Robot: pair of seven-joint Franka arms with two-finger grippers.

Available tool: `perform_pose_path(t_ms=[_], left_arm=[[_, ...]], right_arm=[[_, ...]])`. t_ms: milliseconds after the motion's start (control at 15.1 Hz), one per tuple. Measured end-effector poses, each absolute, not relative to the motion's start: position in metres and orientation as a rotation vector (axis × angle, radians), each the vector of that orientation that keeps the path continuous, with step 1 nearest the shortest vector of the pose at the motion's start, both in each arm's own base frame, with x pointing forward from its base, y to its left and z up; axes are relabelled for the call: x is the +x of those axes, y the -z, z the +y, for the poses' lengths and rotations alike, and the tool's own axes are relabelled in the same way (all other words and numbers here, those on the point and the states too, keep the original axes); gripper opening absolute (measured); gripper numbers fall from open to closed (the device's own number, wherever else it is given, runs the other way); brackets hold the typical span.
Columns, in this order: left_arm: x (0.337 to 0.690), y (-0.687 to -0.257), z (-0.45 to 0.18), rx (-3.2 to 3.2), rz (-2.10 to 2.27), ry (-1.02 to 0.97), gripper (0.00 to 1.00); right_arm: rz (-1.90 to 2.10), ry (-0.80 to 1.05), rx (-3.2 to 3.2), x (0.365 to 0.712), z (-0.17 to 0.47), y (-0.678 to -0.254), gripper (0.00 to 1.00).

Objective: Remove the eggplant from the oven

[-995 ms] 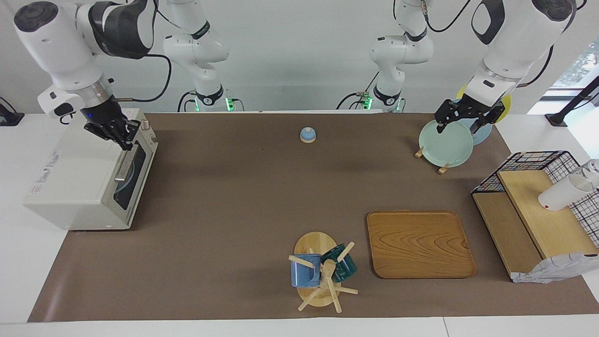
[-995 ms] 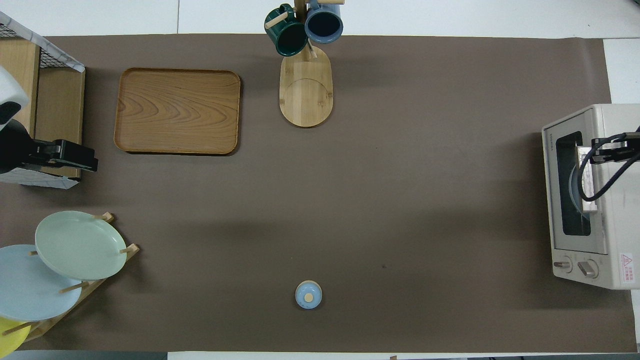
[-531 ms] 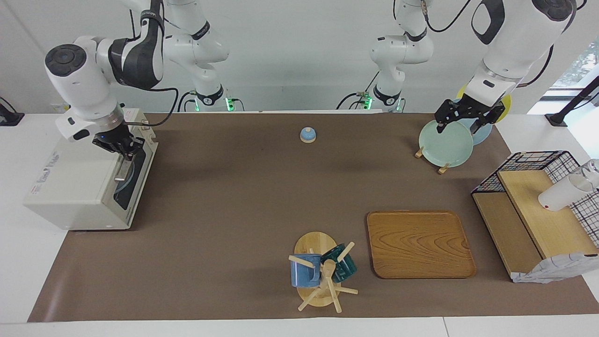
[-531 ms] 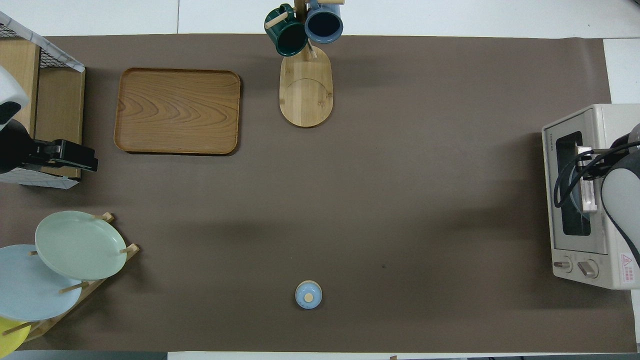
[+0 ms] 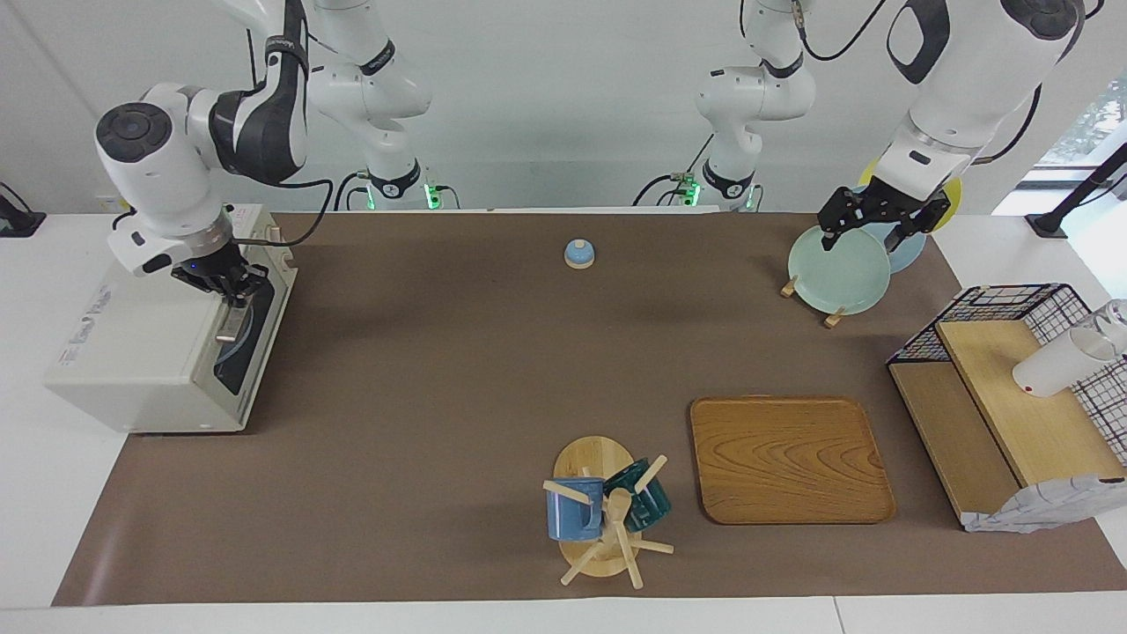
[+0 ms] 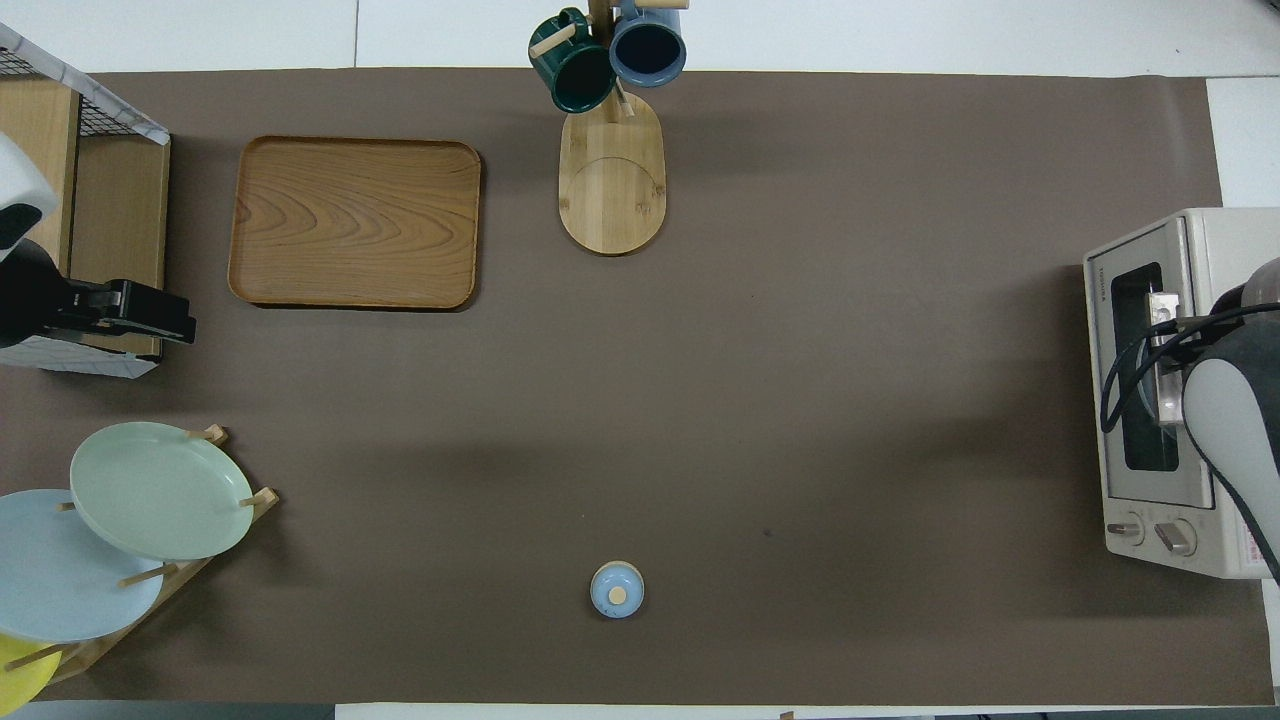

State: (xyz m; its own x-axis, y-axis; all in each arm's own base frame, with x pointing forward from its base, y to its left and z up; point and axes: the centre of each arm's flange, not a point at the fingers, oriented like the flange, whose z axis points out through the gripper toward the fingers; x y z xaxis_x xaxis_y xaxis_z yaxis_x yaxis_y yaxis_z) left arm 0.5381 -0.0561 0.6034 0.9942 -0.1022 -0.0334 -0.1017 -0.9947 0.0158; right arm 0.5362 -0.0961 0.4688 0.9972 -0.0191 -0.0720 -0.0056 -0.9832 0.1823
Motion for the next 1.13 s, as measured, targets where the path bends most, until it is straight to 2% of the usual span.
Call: perform_pose_path(t_ms=[398,597,863,1128], left_arm=[[0.538,-0.603,-0.056,3.123,-0.16,0.053,1.0],[0.538,-0.603,-0.056,3.123,-0.16,0.053,1.0],[0.538,-0.603,-0.056,3.123,-0.16,0.053,1.0],[0.538,-0.603,-0.056,3.123,-0.16,0.053,1.0]], right_arm=[[0.036,0.024,2.997,0.54,-0.052,-0.452,0.01],[0.031,-0.052,3.084,0.556,-0.022,-0.412,0.01],[-0.016,-0.028,3.146,0.563,-0.001,-0.354,0.01],[-0.1,-0.019,3.189,0.57,0.0,-0.316,0.01]])
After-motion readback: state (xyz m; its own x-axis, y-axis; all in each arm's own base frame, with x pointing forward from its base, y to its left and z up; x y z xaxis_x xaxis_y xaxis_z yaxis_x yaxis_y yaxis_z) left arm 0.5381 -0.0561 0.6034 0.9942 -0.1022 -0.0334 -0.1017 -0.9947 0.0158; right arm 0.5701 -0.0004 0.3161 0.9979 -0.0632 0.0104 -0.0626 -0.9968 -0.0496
